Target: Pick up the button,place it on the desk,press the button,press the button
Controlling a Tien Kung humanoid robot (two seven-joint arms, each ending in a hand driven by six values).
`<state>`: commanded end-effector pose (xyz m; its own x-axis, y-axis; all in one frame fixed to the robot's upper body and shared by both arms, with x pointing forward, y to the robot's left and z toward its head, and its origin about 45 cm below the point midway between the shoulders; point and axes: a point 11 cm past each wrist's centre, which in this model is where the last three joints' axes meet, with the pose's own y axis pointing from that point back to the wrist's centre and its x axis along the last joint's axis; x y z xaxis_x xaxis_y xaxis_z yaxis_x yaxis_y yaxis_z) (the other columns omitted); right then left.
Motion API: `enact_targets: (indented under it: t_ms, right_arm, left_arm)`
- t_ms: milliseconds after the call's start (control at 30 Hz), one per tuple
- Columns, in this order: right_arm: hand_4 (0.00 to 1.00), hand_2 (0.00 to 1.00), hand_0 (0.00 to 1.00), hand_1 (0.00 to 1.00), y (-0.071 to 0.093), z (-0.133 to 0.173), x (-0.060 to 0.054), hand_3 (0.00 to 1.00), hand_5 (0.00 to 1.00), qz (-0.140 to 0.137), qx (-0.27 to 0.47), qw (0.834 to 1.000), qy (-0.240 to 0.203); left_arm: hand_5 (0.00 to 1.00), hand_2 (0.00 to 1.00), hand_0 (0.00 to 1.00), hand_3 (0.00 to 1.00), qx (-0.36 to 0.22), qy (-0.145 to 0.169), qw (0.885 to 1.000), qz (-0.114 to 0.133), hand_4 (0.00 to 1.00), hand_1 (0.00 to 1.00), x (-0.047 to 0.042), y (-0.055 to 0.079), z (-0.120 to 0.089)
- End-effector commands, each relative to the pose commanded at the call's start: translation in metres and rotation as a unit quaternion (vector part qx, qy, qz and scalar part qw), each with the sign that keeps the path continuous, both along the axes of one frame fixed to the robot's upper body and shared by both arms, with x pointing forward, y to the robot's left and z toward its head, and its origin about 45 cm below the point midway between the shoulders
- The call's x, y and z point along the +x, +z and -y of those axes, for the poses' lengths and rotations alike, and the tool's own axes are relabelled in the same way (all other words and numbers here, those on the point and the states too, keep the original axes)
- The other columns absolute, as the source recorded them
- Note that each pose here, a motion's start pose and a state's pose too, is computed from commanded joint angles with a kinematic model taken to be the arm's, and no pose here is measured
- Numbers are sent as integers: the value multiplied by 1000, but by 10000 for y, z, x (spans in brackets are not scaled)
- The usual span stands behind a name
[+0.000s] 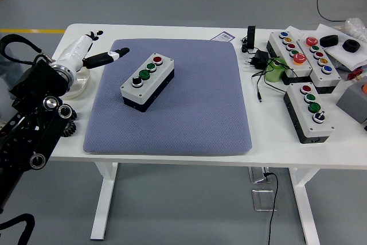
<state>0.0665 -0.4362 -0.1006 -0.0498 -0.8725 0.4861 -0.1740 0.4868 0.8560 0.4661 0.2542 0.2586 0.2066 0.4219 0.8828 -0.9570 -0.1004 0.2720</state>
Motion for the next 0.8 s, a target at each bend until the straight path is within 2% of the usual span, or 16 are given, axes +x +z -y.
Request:
enact_targets:
  t_ms: [67, 167, 300, 467, 700, 733, 800]
  right_arm:
    - [228, 580, 633, 542, 2, 2, 4, 634, 244, 0, 0, 1000, 1]
    - [228, 580, 633, 542, 3, 8, 1, 634, 244, -1, -1, 1000, 3]
    - [228, 580, 633, 542, 7, 21, -1, 634, 244, -2, -2, 1000, 5]
    - [228, 580, 633, 542, 9, 29, -11, 634, 244, -4, -3, 1000, 7]
    - [228, 574, 633, 542, 14, 47, -22, 634, 244, -5, -5, 1000, 9]
    - [229, 574, 633, 541, 15, 50, -23, 634, 245, -6, -6, 1000, 10]
    - [229, 574, 633, 541, 15, 54, -28, 634, 245, -6, -6, 1000, 10]
  left_arm:
    - [799, 998, 998, 998, 6, -1, 1000, -15, 998, 998, 19, -65, 47]
    - [796, 998, 998, 998, 6, -12, 999, -52, 998, 998, 27, -228, 221]
    - [796, 998, 998, 998, 6, -29, 997, -75, 998, 998, 24, -341, 439]
    - [786, 998, 998, 998, 7, -32, 996, -81, 998, 998, 50, -381, 559]
    - [786, 998, 998, 998, 42, -5, 996, -80, 998, 998, 124, -396, 551]
    - [573, 998, 989, 998, 53, 1, 995, -82, 998, 998, 136, -400, 527]
    - [573, 998, 989, 998, 64, 7, 994, -85, 998, 998, 147, -410, 499]
